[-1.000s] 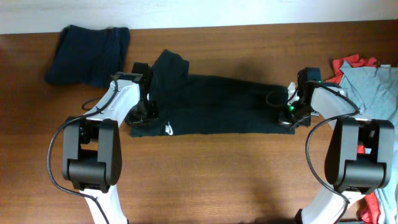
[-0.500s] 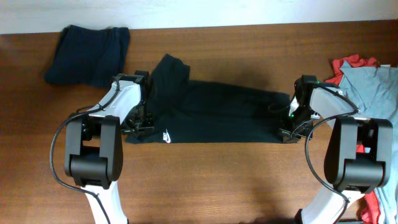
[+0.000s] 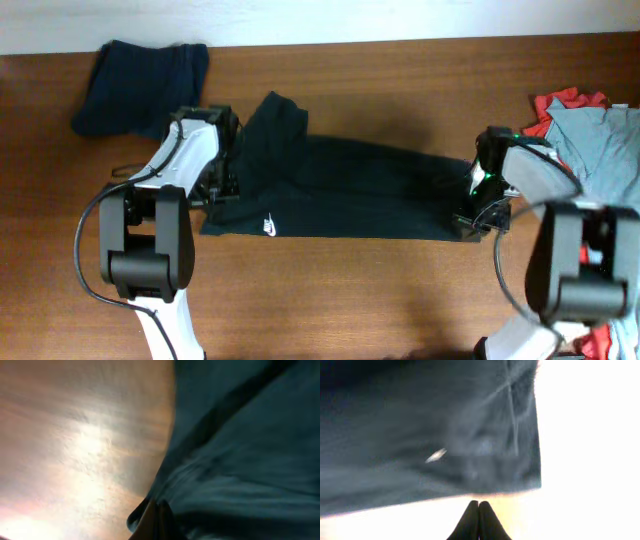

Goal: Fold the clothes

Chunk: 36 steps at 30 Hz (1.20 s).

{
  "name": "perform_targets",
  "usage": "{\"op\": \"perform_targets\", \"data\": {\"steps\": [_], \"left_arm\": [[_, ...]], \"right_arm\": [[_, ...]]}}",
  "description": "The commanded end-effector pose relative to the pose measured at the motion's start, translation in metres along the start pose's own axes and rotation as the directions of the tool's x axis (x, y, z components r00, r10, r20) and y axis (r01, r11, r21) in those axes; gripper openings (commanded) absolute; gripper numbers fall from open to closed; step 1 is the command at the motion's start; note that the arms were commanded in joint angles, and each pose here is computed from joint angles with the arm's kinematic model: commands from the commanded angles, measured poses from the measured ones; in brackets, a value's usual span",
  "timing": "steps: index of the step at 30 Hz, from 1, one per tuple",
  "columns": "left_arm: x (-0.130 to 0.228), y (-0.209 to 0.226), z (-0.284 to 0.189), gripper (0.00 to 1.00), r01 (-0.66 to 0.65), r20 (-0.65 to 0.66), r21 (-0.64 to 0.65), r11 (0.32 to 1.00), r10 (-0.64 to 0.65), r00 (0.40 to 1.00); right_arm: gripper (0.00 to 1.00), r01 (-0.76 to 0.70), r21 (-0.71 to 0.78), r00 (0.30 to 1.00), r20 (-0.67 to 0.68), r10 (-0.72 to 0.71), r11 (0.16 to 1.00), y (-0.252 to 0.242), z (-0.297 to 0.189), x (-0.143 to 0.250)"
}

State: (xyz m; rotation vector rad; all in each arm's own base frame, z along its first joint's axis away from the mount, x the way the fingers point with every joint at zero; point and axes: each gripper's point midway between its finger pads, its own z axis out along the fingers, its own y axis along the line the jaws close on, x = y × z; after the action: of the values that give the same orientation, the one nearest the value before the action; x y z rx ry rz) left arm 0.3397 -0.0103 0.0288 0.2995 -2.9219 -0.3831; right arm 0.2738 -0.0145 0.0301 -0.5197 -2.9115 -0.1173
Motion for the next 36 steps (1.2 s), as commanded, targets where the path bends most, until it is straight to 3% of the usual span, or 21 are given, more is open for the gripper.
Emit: {"op": "perform_targets", "data": {"steps": [1,5,8,9,14,18,23,36], "left_arm": [[-0.021,-0.011,-0.06,0.0,0.023,0.163,0.11,0.994,-0.041,0.986],[-0.027,-0.028,-0.079,0.01,-0.004,0.221,0.175,0.984,-0.035,0.975],[-0.026,-0.038,-0.073,0.0,-0.016,0.2,0.203,0.979,-0.025,0.979],[-0.024,-0.043,-0.069,0.0,-0.033,0.183,0.213,0.977,-0.007,0.983],[-0.023,-0.044,-0.061,0.0,-0.034,0.158,0.204,0.978,0.001,0.987],[-0.02,-0.045,-0.059,0.0,-0.035,0.146,0.208,0.978,0.004,0.989],[-0.02,-0.049,-0.048,0.0,-0.036,0.143,0.213,0.976,0.005,0.99],[-0.003,-0.054,0.013,0.0,-0.035,0.103,0.197,0.98,0.015,0.995]], "right_arm": [[0.04,0.082,-0.065,0.988,0.136,-0.073,0.995,0.028,-0.04,0.002],[0.04,0.328,-0.049,0.929,0.197,-0.313,0.943,0.066,-0.045,0.009],[0.04,0.515,-0.012,0.835,0.235,-0.498,0.857,0.102,-0.036,0.009],[0.04,0.617,0.014,0.759,0.253,-0.599,0.787,0.122,-0.028,0.007],[0.04,0.757,0.048,0.628,0.221,-0.746,0.652,0.147,-0.002,0.01],[0.04,0.828,0.036,0.552,0.116,-0.825,0.559,0.152,0.034,0.02],[0.04,0.84,0.034,0.534,0.122,-0.837,0.541,0.159,0.053,0.011],[0.04,0.84,0.048,0.525,0.178,-0.832,0.54,0.173,0.04,-0.001]]}}
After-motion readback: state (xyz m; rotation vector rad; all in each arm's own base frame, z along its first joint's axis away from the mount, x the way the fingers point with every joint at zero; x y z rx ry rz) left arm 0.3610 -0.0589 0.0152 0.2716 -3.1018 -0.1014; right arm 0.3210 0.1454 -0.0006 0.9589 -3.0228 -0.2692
